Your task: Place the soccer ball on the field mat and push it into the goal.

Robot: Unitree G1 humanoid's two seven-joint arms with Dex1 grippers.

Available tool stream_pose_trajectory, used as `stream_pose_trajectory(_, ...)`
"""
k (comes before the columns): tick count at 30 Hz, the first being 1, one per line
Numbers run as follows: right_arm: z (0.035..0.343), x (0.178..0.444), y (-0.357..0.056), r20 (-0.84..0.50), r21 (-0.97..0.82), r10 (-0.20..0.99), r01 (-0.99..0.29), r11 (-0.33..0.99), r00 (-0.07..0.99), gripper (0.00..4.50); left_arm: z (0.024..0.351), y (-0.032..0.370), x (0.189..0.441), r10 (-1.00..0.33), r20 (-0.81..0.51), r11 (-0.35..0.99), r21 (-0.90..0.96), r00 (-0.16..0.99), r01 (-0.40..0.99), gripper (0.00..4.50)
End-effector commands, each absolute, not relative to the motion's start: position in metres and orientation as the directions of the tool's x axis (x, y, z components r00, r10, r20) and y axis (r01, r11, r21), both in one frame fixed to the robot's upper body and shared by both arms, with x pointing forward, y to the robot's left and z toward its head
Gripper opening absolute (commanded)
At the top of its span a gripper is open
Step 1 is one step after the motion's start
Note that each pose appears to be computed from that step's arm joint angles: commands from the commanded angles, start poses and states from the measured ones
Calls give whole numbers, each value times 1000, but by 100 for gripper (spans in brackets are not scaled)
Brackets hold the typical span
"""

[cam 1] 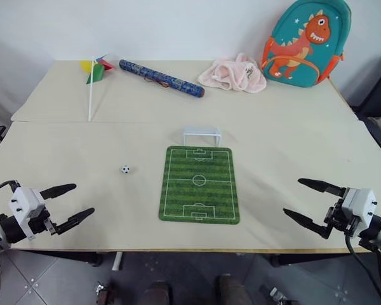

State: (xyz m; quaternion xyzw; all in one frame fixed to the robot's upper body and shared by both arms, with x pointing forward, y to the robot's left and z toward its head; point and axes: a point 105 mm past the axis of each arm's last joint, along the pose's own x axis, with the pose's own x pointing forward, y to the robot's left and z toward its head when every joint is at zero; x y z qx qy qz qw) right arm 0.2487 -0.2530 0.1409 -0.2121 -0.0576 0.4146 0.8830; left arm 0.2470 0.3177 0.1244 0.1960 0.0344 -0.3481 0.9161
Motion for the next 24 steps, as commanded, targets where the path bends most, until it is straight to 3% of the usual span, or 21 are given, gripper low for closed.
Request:
stream_pose_trajectory(1, 145, 248, -253, -52, -441, 756, -694, 569, 652, 450, 132, 317, 244, -634, -176, 679, 339, 753, 651, 448)
stream_pose_trajectory(7, 143, 249, -249, -36, -409, 761, -705, 580, 647, 450, 147, 321, 248, -608, -75, 756, 251, 790, 605, 448)
stream_pose_trajectory(10, 143, 249, -244, -14, -389, 772, -715, 581, 635, 450, 146, 324, 245, -598, -87, 765, 235, 797, 599, 448)
stream_pose_trajectory(14, 160, 252, -226, 90, -370, 783, -709, 600, 615, 450, 142, 332, 240, -572, -69, 808, 125, 817, 576, 448)
stream_pose_trajectory(17, 188, 252, -207, 232, -398, 788, -683, 612, 571, 450, 134, 348, 236, -483, -37, 871, 74, 875, 485, 448)
stream_pose_trajectory(21, 203, 244, -192, 359, -351, 761, -678, 646, 540, 450, 101, 371, 228, -355, -76, 935, -12, 932, 355, 448)
stream_pose_trajectory(24, 207, 225, -176, 386, -417, 814, -706, 573, 433, 450, 101, 360, 233, -402, -48, 915, -64, 914, 399, 448)
